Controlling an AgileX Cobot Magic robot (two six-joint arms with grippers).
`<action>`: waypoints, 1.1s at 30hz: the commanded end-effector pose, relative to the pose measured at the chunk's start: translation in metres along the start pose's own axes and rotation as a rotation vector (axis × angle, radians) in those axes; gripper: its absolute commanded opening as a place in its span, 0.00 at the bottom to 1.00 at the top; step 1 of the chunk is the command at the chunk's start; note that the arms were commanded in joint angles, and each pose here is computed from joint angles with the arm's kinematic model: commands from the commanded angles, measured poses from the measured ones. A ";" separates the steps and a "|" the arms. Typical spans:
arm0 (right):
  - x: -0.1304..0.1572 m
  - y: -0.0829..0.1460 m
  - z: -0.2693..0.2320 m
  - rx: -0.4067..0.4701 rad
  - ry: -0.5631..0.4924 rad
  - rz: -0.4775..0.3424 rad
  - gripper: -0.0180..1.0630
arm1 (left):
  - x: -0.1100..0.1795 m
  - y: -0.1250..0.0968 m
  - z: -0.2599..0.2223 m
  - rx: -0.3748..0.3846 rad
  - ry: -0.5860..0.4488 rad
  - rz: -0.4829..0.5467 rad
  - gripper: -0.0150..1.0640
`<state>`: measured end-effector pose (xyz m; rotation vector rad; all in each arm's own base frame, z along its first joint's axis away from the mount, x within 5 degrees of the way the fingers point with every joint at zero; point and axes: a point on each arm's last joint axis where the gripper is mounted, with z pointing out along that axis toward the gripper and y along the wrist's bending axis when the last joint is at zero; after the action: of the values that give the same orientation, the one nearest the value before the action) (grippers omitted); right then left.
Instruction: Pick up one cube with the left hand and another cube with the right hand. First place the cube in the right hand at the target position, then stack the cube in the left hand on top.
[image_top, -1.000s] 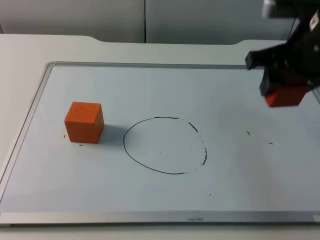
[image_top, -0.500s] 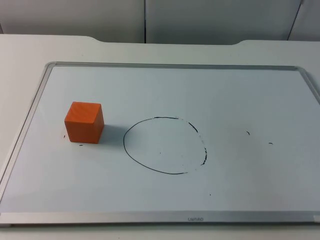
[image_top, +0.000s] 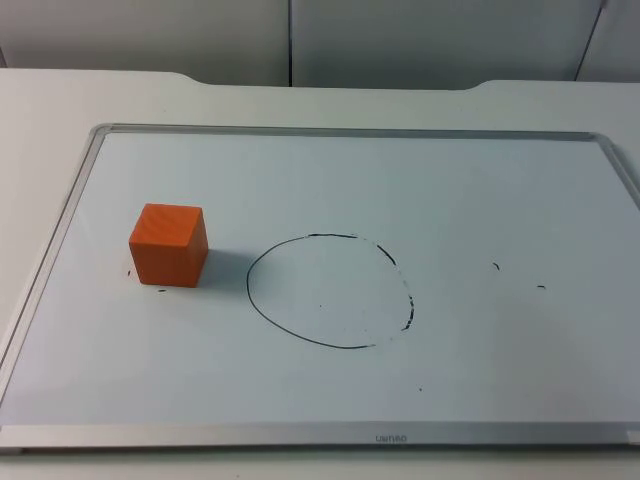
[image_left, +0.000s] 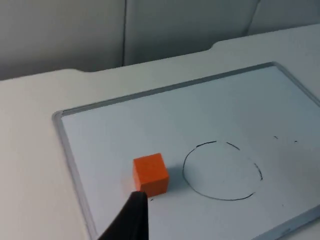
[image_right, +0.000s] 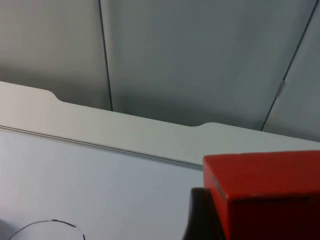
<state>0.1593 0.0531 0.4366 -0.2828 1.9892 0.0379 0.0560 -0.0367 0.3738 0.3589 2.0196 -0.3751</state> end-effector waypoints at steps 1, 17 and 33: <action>0.001 -0.001 -0.004 0.001 -0.012 -0.017 0.01 | -0.022 0.001 0.014 0.071 -0.012 0.064 0.99; 0.014 0.002 0.003 -0.013 -0.008 -0.026 0.01 | -0.053 0.043 0.186 0.203 0.396 -0.007 0.98; 0.013 0.002 0.003 -0.017 -0.016 -0.025 0.01 | 0.011 0.041 0.344 -0.057 0.748 -0.178 0.98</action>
<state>0.1570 0.0527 0.4216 -0.3067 1.9984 0.0327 0.3394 -0.1347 0.2071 0.3217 2.8098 -0.3137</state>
